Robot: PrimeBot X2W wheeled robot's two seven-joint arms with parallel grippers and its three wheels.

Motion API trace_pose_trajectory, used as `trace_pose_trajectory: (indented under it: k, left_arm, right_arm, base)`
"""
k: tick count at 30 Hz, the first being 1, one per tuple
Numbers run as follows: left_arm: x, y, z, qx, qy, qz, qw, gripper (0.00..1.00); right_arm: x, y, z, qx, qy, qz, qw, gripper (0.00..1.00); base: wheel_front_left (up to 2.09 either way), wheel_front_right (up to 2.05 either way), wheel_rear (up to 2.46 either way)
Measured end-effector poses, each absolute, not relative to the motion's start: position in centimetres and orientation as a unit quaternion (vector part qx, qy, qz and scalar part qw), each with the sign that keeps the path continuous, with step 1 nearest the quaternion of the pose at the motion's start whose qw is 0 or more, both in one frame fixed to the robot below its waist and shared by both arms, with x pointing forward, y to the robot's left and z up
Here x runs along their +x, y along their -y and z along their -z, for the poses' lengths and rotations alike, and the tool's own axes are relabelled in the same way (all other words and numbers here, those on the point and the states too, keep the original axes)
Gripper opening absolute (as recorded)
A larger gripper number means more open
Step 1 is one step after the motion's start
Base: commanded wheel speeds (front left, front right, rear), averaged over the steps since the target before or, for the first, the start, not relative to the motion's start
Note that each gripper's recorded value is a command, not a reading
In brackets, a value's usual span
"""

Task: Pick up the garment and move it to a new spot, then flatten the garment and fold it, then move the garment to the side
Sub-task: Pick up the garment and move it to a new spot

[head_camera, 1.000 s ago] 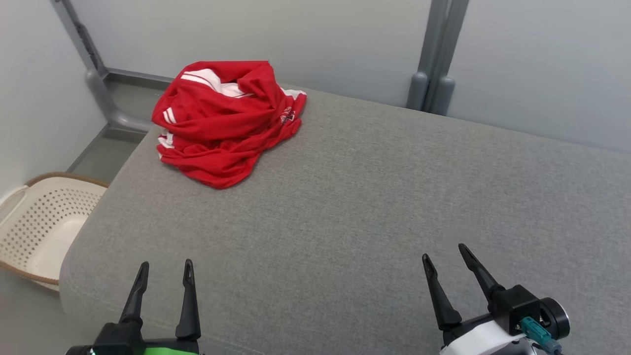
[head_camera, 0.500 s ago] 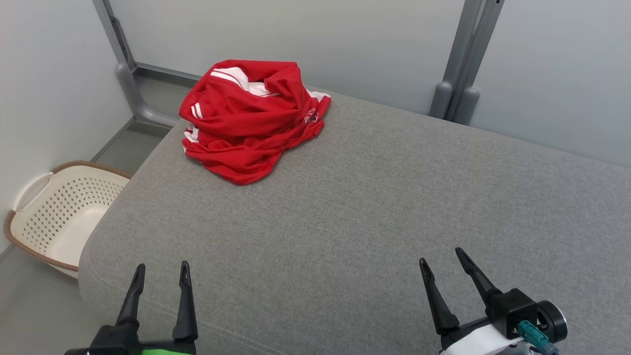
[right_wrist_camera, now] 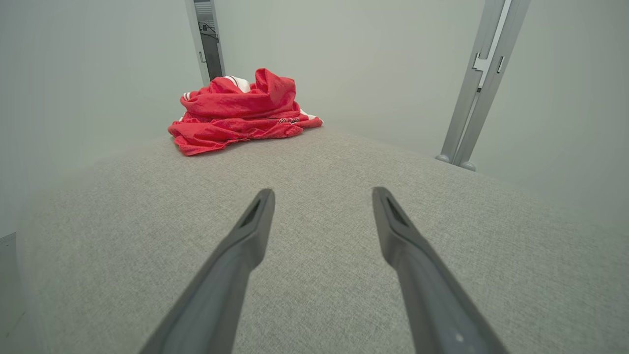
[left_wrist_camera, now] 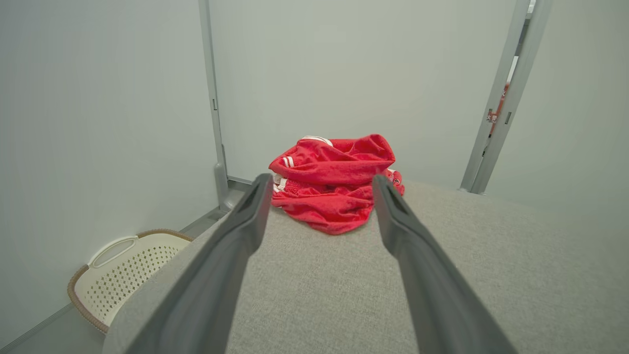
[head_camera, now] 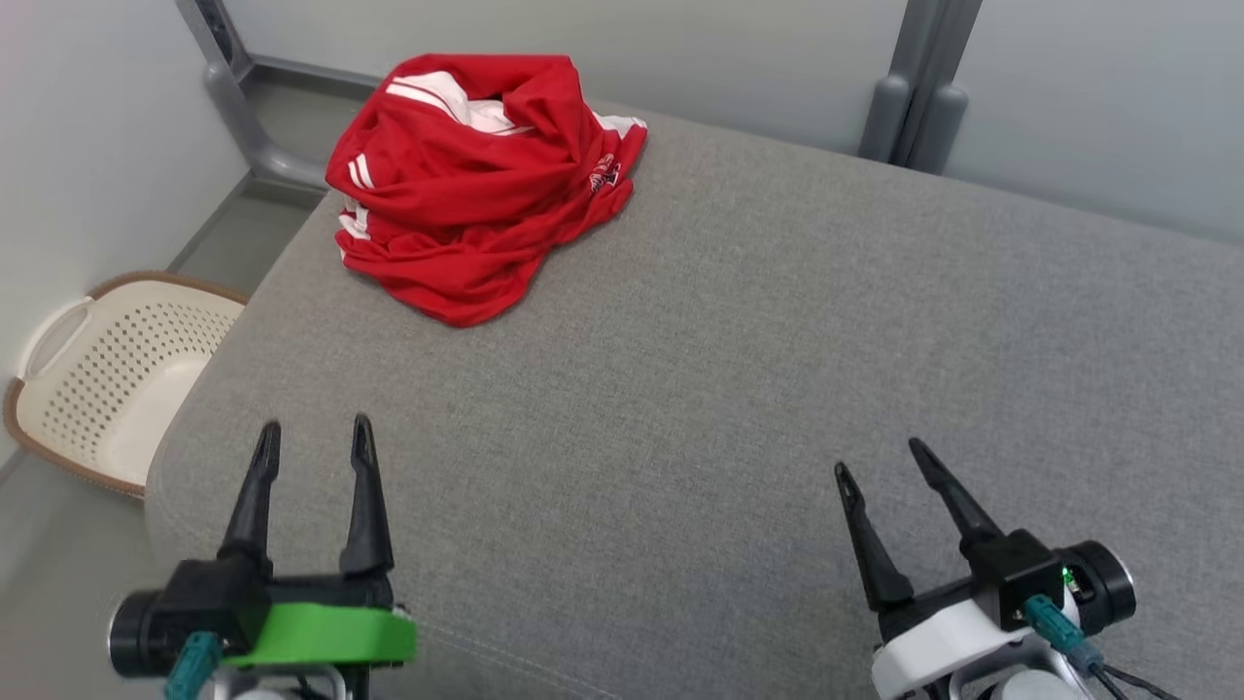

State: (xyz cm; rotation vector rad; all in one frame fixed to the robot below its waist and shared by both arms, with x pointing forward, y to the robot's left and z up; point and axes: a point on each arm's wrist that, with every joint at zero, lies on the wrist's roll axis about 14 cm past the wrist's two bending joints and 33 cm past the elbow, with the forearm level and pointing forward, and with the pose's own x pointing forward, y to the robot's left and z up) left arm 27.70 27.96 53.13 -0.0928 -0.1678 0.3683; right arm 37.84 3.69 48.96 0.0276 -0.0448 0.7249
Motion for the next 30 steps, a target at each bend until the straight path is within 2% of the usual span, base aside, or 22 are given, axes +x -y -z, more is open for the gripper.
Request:
trace_pose_trajectory:
  k: [10, 16, 22, 30]
  left_arm:
    - [37.1, -31.2, -59.1, 0.025, 0.149, -0.158, 0.976, 1.0]
    - [45.0, -33.6, -56.9, 0.046, 0.089, -0.137, 0.985, 1.0]
    - [52.5, -36.8, -53.8, 0.047, -0.025, -0.145, 0.988, 1.0]
    - [57.1, -39.0, -46.8, 0.048, -0.165, -0.161, 0.972, 1.0]
  right_arm:
    - [42.6, -1.7, -45.1, -0.007, -0.001, -0.341, 0.94, 1.0]
    - [45.0, 0.5, -42.1, -0.023, -0.02, -0.324, 0.946, 1.0]
    - [47.5, 1.8, -39.9, -0.021, -0.023, -0.306, 0.951, 1.0]
    - [49.9, 4.1, -38.1, -0.016, -0.015, -0.27, 0.963, 1.0]
  base:
    - [0.0, 0.0, 0.0]
    - [0.0, 0.0, 0.0]
    - [0.0, 0.0, 0.0]
    - [0.0, 0.0, 0.0]
